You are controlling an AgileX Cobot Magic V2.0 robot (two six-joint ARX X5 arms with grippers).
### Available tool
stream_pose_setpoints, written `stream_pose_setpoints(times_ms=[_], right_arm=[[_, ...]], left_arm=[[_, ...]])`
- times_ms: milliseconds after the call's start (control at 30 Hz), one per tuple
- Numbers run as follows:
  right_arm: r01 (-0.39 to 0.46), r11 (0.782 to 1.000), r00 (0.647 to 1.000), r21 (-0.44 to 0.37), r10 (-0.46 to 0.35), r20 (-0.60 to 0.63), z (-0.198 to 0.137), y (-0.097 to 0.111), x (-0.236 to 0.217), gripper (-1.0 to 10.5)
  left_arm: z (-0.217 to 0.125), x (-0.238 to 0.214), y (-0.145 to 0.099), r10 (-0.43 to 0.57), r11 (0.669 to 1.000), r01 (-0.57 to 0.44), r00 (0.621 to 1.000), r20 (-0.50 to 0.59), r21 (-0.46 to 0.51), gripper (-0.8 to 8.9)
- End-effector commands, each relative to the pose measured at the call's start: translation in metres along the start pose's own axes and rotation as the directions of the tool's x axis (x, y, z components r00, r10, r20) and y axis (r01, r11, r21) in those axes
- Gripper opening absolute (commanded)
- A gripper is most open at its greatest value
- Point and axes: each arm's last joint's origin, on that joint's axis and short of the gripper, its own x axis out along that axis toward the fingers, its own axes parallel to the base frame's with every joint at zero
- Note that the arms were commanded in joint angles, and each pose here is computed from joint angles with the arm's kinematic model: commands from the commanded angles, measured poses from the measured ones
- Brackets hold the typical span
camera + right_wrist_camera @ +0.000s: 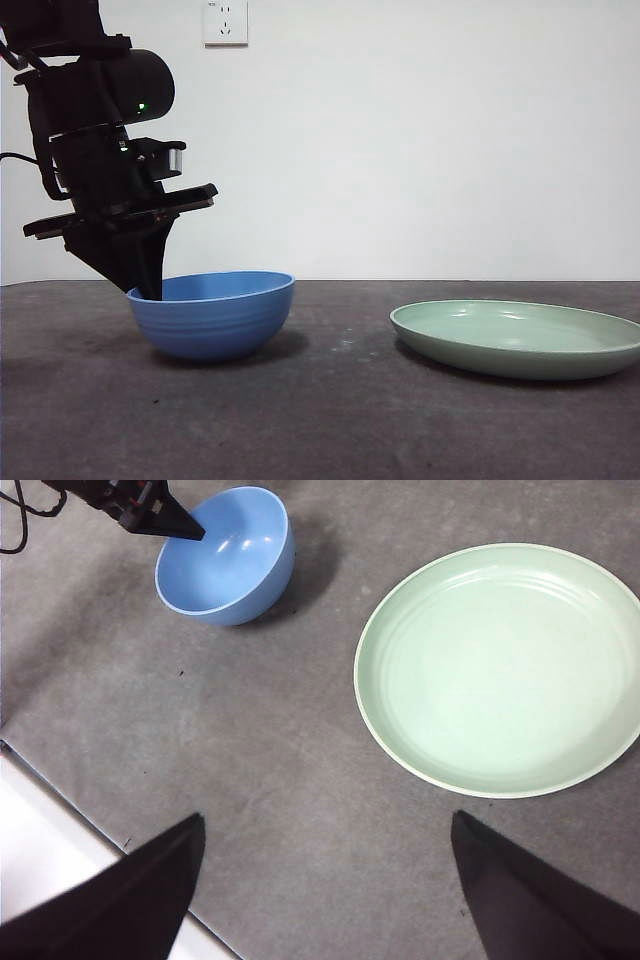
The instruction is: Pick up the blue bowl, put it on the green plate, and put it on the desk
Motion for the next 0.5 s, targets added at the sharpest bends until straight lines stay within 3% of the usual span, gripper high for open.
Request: stream_pose_setpoints(times_ms=[33, 500], right_arm=[[-0.002, 1.000, 1.000, -0.019, 0.002, 0.018, 0.004, 0.002, -0.003, 3.9], [-0.003, 1.000, 1.000, -0.014, 0.003, 0.017, 0.004, 0.002, -0.003, 3.9]], left_arm=[[0.007, -0.015, -0.009, -0.019, 1.000, 0.018, 0.998, 0.056, 0.018, 0.15], [0.021, -0.074, -0.067, -0.180, 0.979, 0.157, 0.964, 0.195, 0.127, 0.15]])
